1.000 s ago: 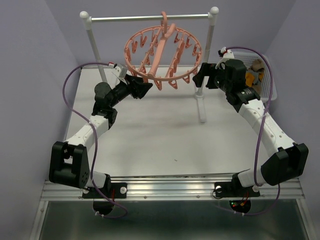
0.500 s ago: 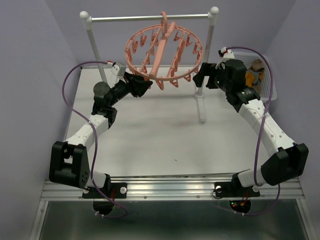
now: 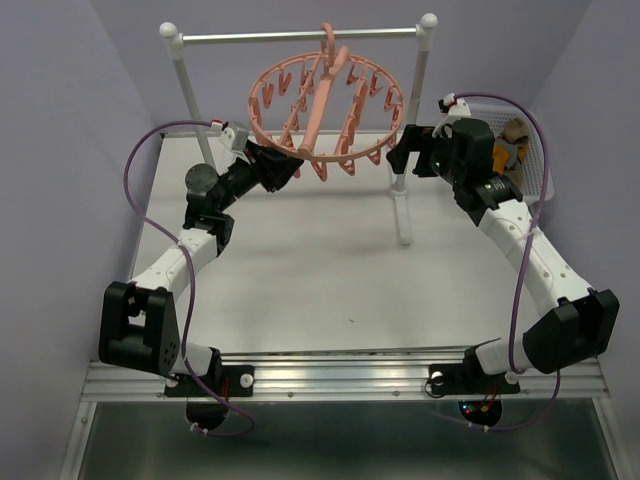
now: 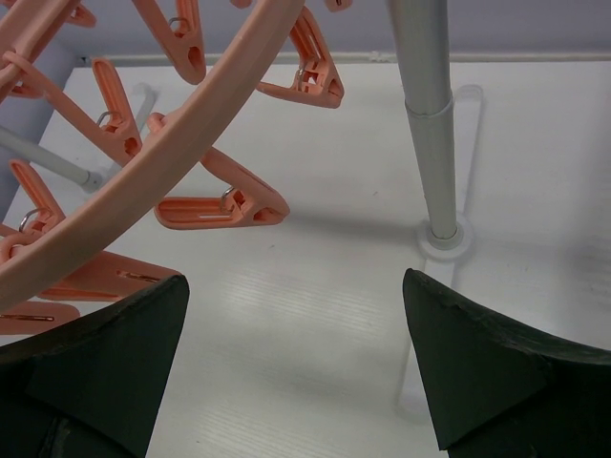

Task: Clip the socks to the hanger
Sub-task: Open the clamp at the hanger.

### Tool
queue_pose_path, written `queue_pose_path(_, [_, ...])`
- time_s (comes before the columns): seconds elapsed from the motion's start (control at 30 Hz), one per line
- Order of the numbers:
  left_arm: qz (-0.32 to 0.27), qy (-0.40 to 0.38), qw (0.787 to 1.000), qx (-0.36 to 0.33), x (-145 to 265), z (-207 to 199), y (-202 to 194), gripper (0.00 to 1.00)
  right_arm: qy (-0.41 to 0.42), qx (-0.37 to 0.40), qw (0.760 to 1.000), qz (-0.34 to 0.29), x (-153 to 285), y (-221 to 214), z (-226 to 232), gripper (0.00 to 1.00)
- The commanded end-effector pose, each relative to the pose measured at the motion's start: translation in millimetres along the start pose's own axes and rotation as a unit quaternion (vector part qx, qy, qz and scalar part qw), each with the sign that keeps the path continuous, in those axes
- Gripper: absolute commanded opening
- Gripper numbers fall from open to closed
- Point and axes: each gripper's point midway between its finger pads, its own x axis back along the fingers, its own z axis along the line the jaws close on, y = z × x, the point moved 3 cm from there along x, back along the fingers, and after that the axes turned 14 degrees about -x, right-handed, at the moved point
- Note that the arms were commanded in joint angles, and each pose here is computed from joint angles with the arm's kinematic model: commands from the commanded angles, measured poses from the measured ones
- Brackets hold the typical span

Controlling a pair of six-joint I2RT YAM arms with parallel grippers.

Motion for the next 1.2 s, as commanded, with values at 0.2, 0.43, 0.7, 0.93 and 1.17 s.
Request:
queue_pose_path(0.2, [-0.053, -0.018, 0.998, -0.039, -3, -7, 36, 0.31, 0.021, 0.006, 0.998, -0.052, 12, 29, 17, 1.00])
queue_pose_path(0.43, [-0.053, -0.011, 0.998, -0.031, 0, -10, 35, 0.00, -0.013, -0.014, 0.998, -0.066, 16, 30, 7, 1.00])
queue_pose_path(0.7, [-0.036, 0.107, 0.993, -0.033, -1, -4, 27, 0.00, -0.119, -0.058, 0.989, -0.072, 31, 25, -23, 1.00])
queue_pose_path(0.93, [-0.030, 0.166, 0.986, -0.009, -1, -16, 26, 0.00, -0.204, -0.085, 0.972, -0.079, 53, 12, -50, 1.00])
queue_pose_path(1.17, [-0.027, 0.189, 0.982, 0.009, -3, -15, 23, 0.00, -0.297, -0.117, 0.945, -0.078, 65, 11, -104, 1.00])
